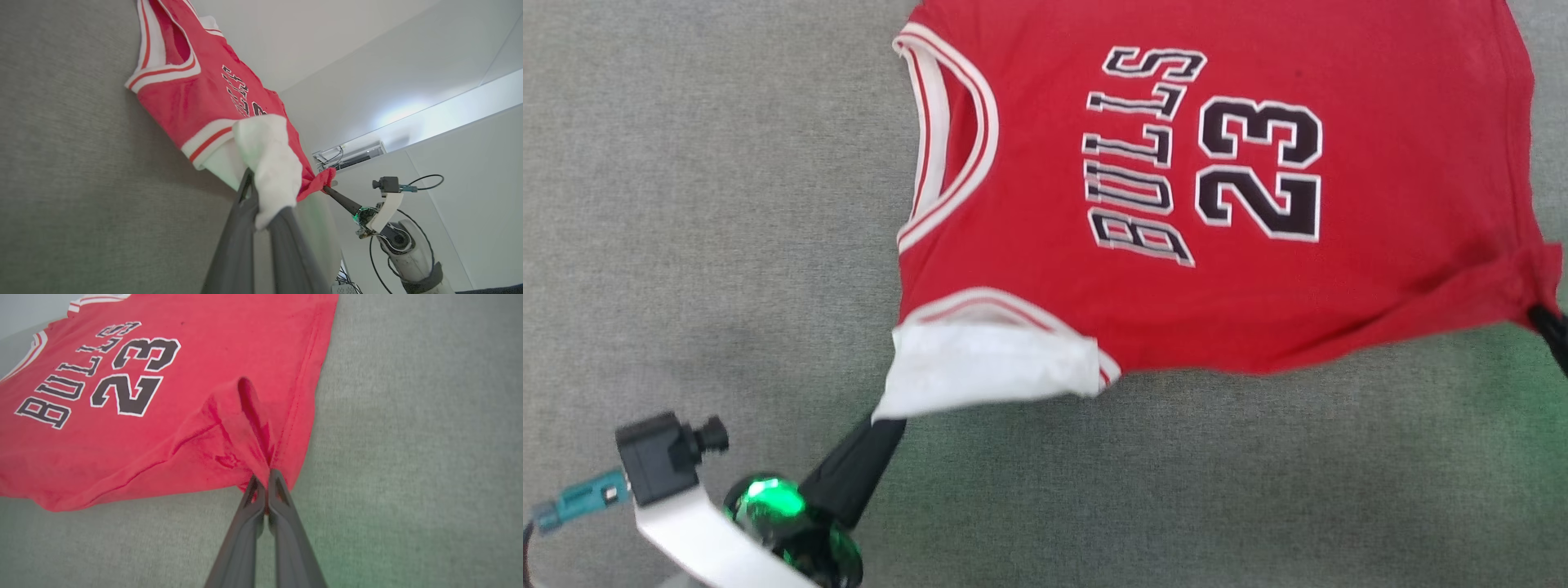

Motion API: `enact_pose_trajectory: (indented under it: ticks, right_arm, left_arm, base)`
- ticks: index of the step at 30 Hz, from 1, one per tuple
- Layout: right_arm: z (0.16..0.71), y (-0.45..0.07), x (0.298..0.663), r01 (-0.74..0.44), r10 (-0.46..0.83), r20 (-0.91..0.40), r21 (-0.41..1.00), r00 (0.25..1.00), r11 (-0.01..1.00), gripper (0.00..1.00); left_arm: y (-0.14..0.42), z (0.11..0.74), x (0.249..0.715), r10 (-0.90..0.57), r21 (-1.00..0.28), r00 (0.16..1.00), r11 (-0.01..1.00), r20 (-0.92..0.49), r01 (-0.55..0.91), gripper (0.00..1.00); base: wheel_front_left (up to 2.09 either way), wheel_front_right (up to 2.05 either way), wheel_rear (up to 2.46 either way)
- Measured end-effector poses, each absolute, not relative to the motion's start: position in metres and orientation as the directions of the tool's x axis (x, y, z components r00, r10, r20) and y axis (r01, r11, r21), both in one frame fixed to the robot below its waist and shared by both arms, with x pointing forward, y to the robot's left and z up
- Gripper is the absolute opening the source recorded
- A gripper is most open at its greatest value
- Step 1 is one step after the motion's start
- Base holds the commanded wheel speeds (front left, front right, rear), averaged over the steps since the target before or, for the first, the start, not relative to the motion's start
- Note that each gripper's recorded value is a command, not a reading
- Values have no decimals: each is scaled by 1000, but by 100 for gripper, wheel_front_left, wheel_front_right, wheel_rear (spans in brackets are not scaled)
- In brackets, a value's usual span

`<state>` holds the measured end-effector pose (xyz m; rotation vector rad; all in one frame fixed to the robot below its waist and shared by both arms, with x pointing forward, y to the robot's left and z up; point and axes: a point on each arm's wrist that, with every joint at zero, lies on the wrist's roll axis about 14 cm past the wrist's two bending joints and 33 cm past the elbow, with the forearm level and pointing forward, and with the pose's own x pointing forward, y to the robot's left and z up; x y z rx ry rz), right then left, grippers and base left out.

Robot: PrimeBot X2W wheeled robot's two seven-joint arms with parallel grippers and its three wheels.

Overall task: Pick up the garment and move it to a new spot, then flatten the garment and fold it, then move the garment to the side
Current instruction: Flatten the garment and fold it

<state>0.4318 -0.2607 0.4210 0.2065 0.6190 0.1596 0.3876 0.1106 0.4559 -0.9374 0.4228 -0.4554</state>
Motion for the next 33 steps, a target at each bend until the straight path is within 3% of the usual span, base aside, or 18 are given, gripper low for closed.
enact_pose_trajectory:
  ticks: [9,13,20,27,33]
  right_arm:
    - [421,-271,407,-6,168,-562,279,810,960,0]
    - [429,-273,420,5,155,-523,292,838,956,0]
    - [432,-277,453,17,135,-485,296,864,955,0]
    - [413,-276,477,32,134,-507,304,852,952,0]
    - [396,-275,483,40,131,-532,297,837,954,0]
  left_arm:
    - [103,467,379,-585,-839,803,491,-118,234,0]
    - [95,490,407,-597,-844,802,442,-26,303,0]
    - [94,498,471,-610,-837,792,428,9,340,0]
    - [116,442,529,-562,-834,811,517,-161,192,0]
    - [117,408,545,-567,-804,782,575,-258,151,0]
  base:
    - [0,0,0]
    - [0,0,0]
    - [0,0,0]
    - [0,0,0]
    - [0,0,0]
